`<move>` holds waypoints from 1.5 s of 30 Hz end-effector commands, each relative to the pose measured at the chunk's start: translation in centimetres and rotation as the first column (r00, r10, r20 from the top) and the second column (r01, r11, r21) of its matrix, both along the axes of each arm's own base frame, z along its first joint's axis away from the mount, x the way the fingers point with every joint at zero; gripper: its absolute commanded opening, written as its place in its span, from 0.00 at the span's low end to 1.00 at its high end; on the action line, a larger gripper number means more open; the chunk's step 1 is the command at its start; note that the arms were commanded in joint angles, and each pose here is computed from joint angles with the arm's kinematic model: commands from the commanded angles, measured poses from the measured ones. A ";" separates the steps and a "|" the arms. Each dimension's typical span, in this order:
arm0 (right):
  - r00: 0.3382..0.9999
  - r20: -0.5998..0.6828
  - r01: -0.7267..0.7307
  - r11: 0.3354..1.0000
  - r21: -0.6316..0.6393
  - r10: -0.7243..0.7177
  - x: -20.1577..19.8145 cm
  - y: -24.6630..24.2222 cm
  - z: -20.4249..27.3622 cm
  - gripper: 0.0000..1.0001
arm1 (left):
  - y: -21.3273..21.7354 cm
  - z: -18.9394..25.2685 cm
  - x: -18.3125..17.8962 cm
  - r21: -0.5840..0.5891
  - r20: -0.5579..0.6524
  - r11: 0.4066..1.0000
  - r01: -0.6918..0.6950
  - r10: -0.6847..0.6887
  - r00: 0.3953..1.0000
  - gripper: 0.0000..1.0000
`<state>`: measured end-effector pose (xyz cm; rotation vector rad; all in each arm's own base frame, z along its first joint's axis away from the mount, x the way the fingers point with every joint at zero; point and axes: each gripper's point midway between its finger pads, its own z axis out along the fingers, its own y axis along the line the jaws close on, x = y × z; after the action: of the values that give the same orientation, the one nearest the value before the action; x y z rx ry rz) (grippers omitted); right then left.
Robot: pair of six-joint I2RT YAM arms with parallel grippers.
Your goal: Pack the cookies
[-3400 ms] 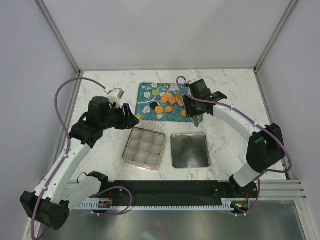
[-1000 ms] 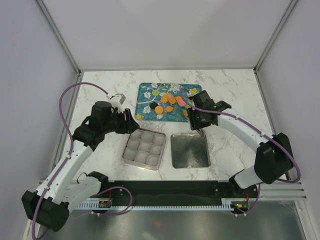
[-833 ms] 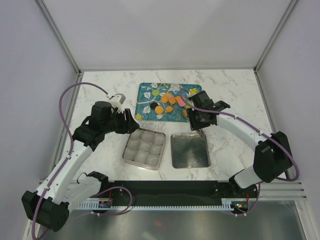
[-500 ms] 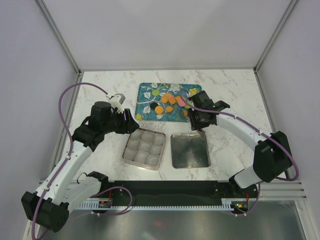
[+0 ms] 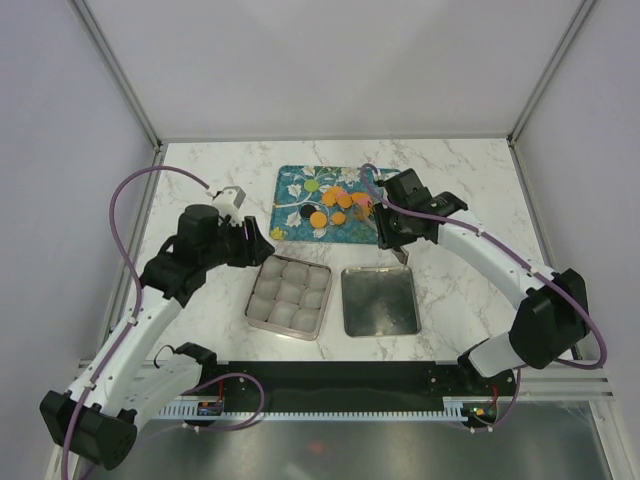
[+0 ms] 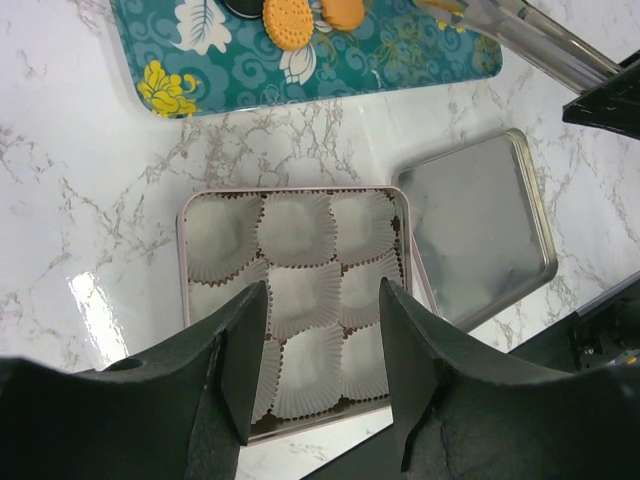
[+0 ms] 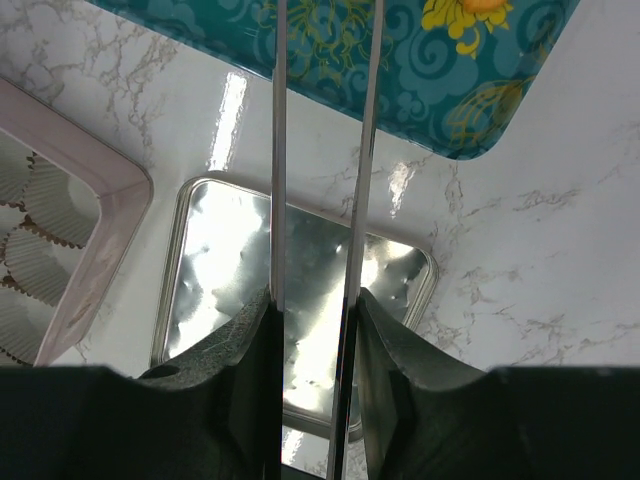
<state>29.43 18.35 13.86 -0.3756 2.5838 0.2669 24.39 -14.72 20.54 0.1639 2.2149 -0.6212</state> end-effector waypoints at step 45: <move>0.893 0.054 -0.450 0.892 0.036 0.448 -10.0 19.6 1.7 0.38 | 8.0 1.3 3.1 0.052 0.080 0.945 -0.324 0.320 0.944 0.59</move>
<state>18.79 36.69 13.95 -0.9978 2.4618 0.4324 27.33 -6.52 21.09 -0.1630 2.1666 -0.3373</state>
